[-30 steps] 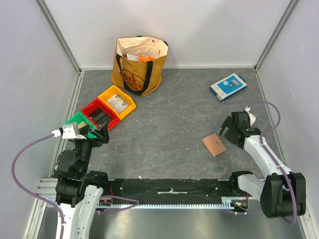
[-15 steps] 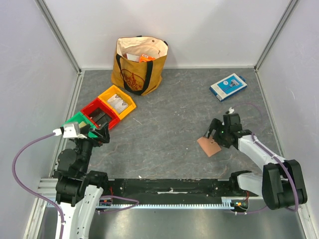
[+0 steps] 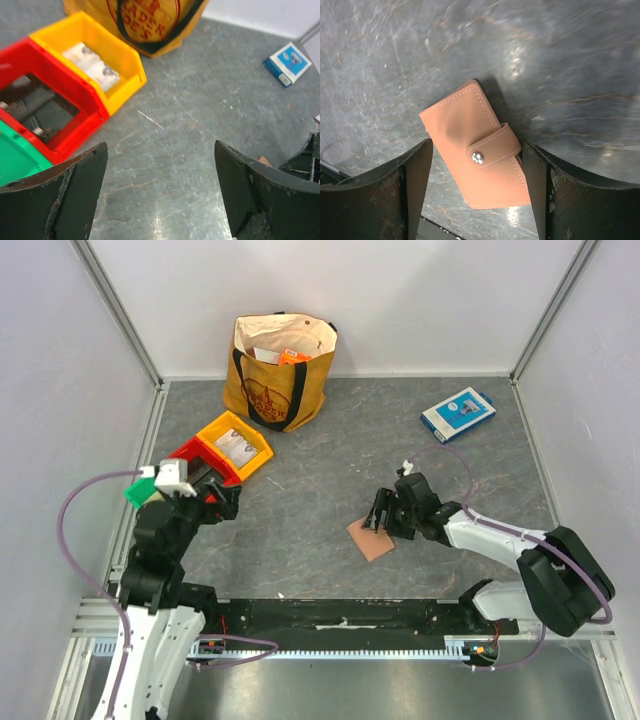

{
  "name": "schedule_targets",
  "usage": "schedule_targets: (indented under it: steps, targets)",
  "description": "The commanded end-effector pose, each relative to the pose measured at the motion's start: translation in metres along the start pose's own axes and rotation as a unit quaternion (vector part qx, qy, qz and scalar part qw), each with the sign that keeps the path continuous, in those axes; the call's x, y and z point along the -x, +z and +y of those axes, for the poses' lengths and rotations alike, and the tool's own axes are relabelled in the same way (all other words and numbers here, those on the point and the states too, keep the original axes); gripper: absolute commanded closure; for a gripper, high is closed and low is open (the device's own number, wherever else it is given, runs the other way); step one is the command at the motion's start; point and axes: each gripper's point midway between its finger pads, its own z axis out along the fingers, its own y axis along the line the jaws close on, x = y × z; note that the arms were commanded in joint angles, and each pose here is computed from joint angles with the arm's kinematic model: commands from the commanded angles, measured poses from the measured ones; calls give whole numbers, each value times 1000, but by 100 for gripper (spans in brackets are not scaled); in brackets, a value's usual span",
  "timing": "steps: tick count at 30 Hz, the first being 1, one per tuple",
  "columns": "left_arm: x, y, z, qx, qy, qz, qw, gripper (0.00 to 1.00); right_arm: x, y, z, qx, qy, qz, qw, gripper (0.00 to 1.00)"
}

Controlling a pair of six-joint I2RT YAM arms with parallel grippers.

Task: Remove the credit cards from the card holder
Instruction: Open the card holder at the center of the board.

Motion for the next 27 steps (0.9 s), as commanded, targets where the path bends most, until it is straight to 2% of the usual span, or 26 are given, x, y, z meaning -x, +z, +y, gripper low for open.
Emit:
schedule_targets:
  steps: [1, 7, 14, 21, 27]
  targets:
    - [-20, 16, -31, -63, -69, 88, 992, 7, -29, 6, 2, -36, -13, 34, 999, 21]
    - [-60, 28, -77, -129, -162, 215, 955, 8, -35, 0, 5, -43, -53, 34, 997, 21]
    - [-128, 27, -127, -146, -205, 296, 921, 10, -49, -14, 3, -25, -82, 55, 995, 29]
    - [-168, 35, -152, -123, -221, 312, 916, 19, -60, -10, 15, 9, -100, 67, 993, 42]
    - [-199, 45, -169, -108, -196, 336, 915, 24, -62, 0, 37, 47, -108, 70, 991, 49]
